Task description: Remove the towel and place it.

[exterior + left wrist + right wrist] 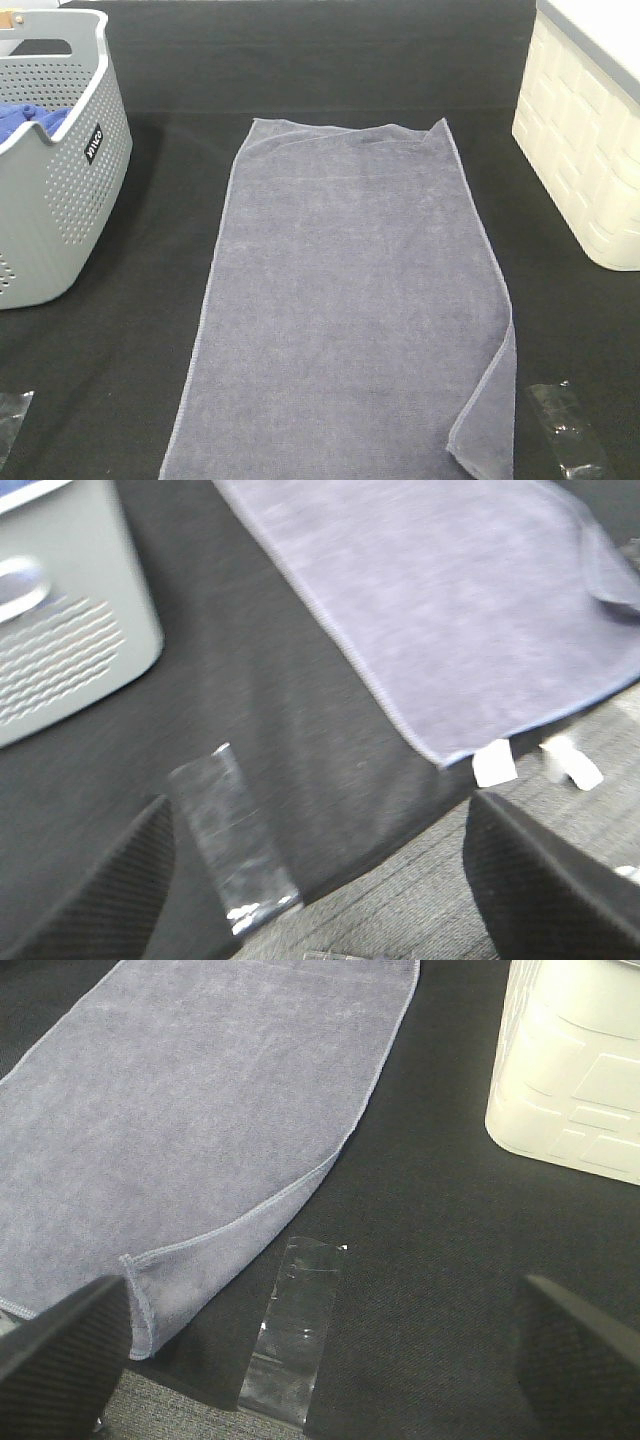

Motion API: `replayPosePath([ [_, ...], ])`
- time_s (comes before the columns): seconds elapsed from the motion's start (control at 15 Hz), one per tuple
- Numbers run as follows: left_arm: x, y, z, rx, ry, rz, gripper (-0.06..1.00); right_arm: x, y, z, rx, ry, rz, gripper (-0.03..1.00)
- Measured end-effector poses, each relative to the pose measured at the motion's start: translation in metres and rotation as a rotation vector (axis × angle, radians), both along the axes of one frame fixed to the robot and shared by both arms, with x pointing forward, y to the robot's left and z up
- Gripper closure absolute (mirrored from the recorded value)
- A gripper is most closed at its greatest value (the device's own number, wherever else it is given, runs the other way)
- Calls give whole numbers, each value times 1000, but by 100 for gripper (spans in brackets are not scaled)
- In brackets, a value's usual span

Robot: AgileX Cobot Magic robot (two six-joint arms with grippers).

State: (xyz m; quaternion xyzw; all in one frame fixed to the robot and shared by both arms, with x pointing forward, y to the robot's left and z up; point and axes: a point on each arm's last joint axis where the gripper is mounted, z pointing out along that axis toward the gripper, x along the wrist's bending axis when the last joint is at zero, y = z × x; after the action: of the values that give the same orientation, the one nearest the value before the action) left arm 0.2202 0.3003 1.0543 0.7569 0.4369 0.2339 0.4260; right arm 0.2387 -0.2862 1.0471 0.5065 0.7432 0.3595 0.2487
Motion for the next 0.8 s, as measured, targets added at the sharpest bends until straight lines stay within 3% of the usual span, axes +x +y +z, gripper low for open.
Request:
replayPosePath([
  [0.2,7,-5,1,-36,-77,-23,19,0,0,0,1,0,0,1],
  [0.8,10,-6,-1,-38,-93,-22,19,0,0,0,1,0,0,1],
])
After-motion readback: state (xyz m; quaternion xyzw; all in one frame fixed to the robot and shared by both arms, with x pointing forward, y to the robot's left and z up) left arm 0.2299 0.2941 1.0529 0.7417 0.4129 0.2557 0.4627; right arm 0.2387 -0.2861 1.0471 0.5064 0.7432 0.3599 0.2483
